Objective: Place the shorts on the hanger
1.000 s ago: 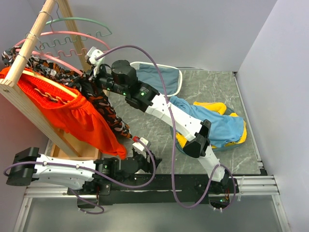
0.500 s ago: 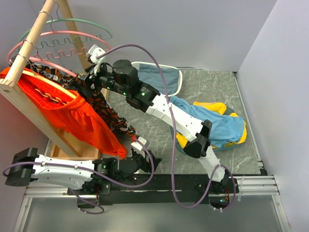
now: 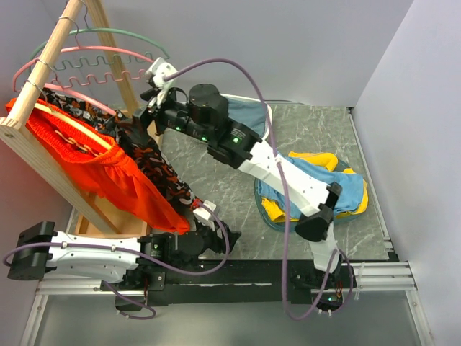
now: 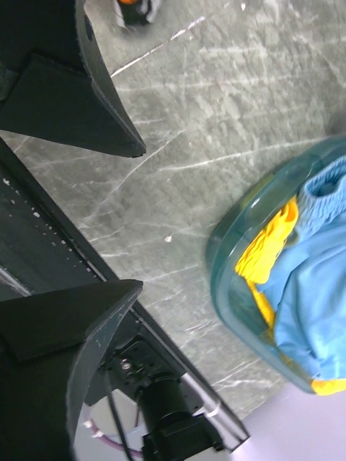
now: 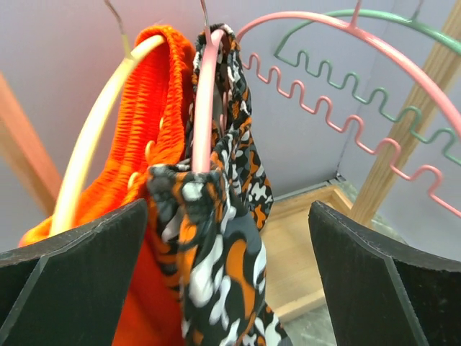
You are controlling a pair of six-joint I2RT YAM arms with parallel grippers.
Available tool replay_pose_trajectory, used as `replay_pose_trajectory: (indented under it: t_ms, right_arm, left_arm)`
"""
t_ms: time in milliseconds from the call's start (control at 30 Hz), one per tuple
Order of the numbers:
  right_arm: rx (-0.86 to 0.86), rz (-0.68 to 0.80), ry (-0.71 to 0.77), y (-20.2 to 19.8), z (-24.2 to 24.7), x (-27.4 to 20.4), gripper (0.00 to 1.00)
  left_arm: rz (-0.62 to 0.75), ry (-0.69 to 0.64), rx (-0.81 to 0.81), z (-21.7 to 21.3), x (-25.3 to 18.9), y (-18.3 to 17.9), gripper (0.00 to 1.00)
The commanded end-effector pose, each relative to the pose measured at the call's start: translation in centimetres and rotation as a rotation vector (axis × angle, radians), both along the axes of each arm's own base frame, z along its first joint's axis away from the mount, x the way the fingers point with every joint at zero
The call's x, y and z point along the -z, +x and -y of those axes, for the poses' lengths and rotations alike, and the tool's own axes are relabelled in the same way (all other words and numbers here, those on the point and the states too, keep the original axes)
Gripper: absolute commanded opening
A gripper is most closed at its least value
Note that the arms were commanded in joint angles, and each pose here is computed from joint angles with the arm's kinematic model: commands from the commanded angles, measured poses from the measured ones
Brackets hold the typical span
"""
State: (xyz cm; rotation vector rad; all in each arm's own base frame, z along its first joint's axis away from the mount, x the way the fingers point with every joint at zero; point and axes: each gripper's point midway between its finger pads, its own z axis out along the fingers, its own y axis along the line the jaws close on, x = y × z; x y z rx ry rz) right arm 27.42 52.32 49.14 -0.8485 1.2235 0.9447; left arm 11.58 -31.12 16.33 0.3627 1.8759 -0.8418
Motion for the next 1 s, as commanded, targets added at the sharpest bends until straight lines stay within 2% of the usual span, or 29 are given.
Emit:
replay_pose_trajectory:
  t_ms: [0, 33, 67, 133, 200, 233, 300, 333, 367, 433, 467, 533, 567, 633, 667, 800, 867, 900, 967]
  right_arm:
    - [0.021, 0.025, 0.060, -2.0, 3.7, -3.7, 1.00]
    - [0.029, 0.027, 0.086, -2.7, 5.2, -5.0, 1.00]
    - [0.039, 0.007, 0.065, -2.5, 5.2, -3.5, 1.00]
    - [0.086, -0.006, 0.104, -2.9, 7.6, -4.7, 1.00]
    - [0.125, -0.034, 0.080, -2.6, 8.4, -2.7, 1.00]
    - [0.159, -0.056, 0.118, -2.9, 10.1, -3.7, 1.00]
    - [0.205, -0.097, 0.094, -2.8, 11.4, -2.0, 1.00]
    - [0.262, -0.123, 0.140, -2.9, 13.7, -3.0, 1.00]
    - [0.292, -0.159, 0.116, -2.6, 14.1, -0.6, 1.00]
    - [0.338, -0.196, 0.177, -3.5, 17.2, -1.1, 1.00]
    - [0.407, -0.233, 0.153, -2.8, 18.3, 1.6, 1.00]
    - [0.457, -0.278, 0.218, -3.6, 21.5, 1.6, 1.00]
    - [0.522, -0.315, 0.197, -3.2, 22.6, 4.2, 1.00]
    - [0.561, -0.366, 0.263, -4.0, 25.4, 4.6, 1.00]
    - [0.639, -0.407, 0.239, -3.6, 26.6, 7.5, 1.00]
    - [0.761, -0.511, 0.276, -4.4, 31.0, 11.8, 1.00]
    - [0.789, -0.579, 0.254, -4.8, 31.6, 15.1, 1.00]
    - [0.788, -0.624, 0.300, -5.2, 32.2, 15.4, 1.00]
    - [0.815, -0.674, 0.254, -5.7, 32.7, 18.9, 1.00]
  left_arm:
    - [-0.026, -0.077, -0.053, 0.2, -1.8, 1.2, 0.75]
    - [-0.030, -0.073, -0.065, 0.2, -1.7, 1.5, 0.75]
    - [-0.035, -0.073, -0.086, 0.1, -1.7, 1.9, 0.75]
    - [-0.045, -0.079, -0.105, 0.1, -1.7, 2.3, 0.76]
    - [-0.051, -0.078, -0.123, 0.2, -1.8, 2.6, 0.77]
    - [-0.053, -0.066, -0.140, 0.2, -1.4, 2.9, 0.78]
    - [-0.075, -0.061, -0.181, 0.0, -1.3, 3.4, 0.80]
    - [-0.084, -0.046, -0.203, -0.1, -0.8, 3.8, 0.81]
    - [-0.092, -0.049, -0.234, -0.3, -1.0, 4.3, 0.85]
    - [-0.119, -0.038, -0.273, -0.7, -0.4, 4.8, 0.90]
    - [-0.131, -0.037, -0.275, -0.8, -0.3, 5.1, 0.92]
    - [-0.146, -0.044, -0.284, -0.9, -0.1, 5.4, 0.95]
    - [-0.151, -0.051, -0.294, -1.0, -0.3, 5.8, 0.97]
    - [-0.159, -0.041, -0.287, -1.0, -0.1, 6.0, 0.98]
    - [-0.157, -0.051, -0.295, -0.9, -0.6, 6.4, 0.99]
    - [-0.181, -0.018, -0.299, -0.9, 0.0, 6.6, 0.99]
    - [-0.191, -0.019, -0.295, -0.8, -0.1, 6.5, 0.99]
    - [-0.200, -0.014, -0.283, -0.5, 0.1, 6.3, 0.99]
    - [-0.202, -0.013, -0.261, -0.2, -0.1, 6.1, 0.97]
